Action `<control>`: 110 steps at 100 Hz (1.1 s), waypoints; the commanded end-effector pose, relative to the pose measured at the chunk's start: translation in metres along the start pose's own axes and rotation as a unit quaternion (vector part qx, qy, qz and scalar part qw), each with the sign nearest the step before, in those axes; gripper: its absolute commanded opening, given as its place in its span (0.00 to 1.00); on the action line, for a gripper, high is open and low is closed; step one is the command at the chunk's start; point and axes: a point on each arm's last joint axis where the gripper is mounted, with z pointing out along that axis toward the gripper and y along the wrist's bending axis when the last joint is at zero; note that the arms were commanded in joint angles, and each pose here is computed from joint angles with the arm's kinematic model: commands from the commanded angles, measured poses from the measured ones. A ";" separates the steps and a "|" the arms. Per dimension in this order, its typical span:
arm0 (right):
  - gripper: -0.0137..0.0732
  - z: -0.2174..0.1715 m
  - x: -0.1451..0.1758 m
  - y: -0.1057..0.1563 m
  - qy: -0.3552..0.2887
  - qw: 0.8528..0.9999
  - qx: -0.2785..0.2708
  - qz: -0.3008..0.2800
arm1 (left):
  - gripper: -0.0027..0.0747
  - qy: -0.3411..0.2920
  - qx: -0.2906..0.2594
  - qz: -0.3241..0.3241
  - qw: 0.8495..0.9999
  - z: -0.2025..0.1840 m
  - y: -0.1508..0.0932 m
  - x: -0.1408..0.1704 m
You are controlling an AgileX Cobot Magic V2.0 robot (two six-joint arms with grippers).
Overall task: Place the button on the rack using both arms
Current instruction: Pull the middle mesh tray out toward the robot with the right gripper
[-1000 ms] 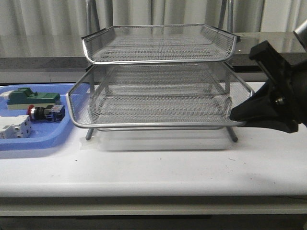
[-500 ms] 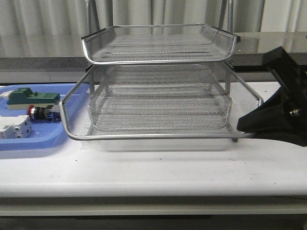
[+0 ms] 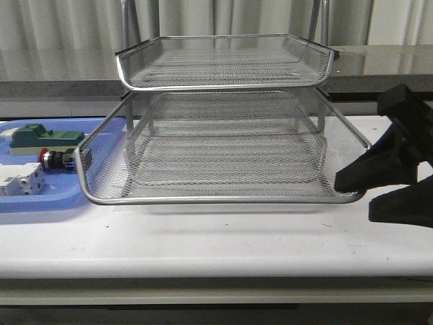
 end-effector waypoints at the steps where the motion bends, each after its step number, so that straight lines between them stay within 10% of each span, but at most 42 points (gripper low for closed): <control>1: 0.65 -0.010 -0.009 0.014 -0.041 0.998 -0.040 0.005 | 0.01 -0.034 0.005 -0.007 0.999 -0.002 0.000 0.006; 63: 0.64 -0.075 -0.008 0.046 -0.033 0.990 0.032 -0.133 | 0.01 -0.034 0.005 -0.007 0.999 -0.002 0.000 0.006; 110: 0.64 -0.179 -0.017 0.071 -0.083 0.939 0.244 -0.226 | 0.01 -0.034 0.005 -0.007 0.999 -0.002 0.000 0.006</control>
